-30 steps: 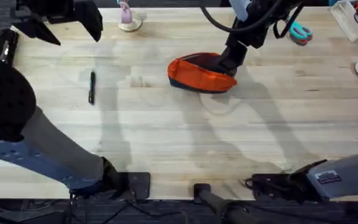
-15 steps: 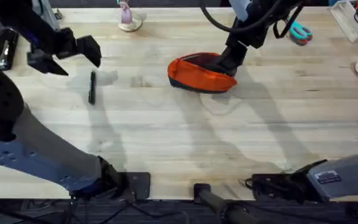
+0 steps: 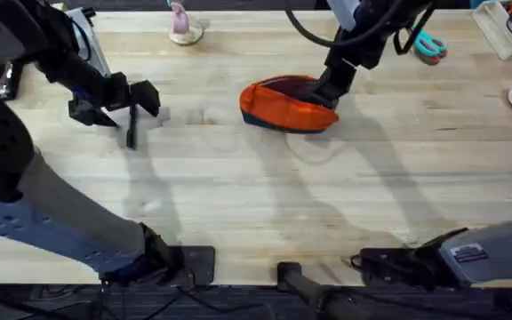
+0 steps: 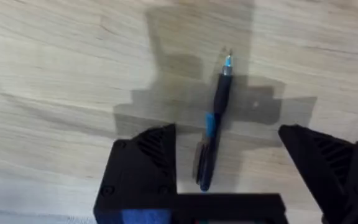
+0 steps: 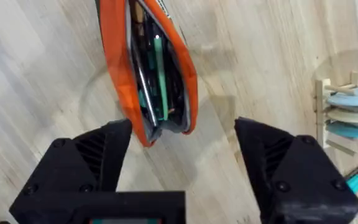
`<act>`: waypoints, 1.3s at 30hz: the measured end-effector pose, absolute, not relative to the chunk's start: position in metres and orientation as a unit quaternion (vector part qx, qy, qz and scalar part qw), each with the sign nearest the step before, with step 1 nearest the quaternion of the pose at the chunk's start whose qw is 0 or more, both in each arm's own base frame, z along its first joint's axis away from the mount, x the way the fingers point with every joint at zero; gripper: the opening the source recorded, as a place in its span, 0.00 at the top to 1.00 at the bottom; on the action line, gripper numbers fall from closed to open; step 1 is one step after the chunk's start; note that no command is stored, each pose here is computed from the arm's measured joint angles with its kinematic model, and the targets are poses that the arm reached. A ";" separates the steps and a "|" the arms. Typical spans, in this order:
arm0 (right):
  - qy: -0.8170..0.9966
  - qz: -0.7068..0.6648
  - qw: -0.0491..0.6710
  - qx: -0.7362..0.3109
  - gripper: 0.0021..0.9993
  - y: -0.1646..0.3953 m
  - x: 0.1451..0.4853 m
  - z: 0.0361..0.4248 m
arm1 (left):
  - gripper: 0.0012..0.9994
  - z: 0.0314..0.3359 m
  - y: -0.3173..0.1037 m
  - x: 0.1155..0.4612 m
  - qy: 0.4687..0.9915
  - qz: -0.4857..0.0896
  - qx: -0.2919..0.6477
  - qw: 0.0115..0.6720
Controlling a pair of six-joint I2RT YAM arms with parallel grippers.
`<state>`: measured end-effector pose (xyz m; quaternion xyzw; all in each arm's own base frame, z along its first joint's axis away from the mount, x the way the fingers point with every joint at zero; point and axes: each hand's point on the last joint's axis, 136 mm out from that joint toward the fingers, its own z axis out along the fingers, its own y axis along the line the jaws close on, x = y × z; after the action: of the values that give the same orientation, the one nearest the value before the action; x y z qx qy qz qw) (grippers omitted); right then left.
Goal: Unzip the bag, pick up the pens from the table one at a time and place them inside, then zip the bag closed.
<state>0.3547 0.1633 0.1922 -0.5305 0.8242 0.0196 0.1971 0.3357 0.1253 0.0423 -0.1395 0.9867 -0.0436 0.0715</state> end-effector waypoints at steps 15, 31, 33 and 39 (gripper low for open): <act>0.827 0.017 0.185 -0.530 0.00 0.160 0.351 0.190 | 0.28 0.038 0.130 0.335 0.987 -0.029 -0.139 0.073; 0.830 0.005 0.176 -0.529 0.00 0.154 0.348 0.189 | 0.93 0.036 0.131 0.332 0.988 -0.026 -0.138 0.067; 0.830 0.003 0.179 -0.528 0.00 0.153 0.347 0.192 | 0.94 0.037 0.131 0.332 0.988 -0.026 -0.138 0.068; 0.825 -0.003 0.214 -0.523 0.00 0.148 0.336 0.222 | 0.94 0.037 0.130 0.332 0.988 -0.027 -0.138 0.069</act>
<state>0.3363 0.1485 0.2221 -0.5231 0.8250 -0.0030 0.2137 0.3320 0.1302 0.0368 -0.1379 0.9877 -0.0273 0.0685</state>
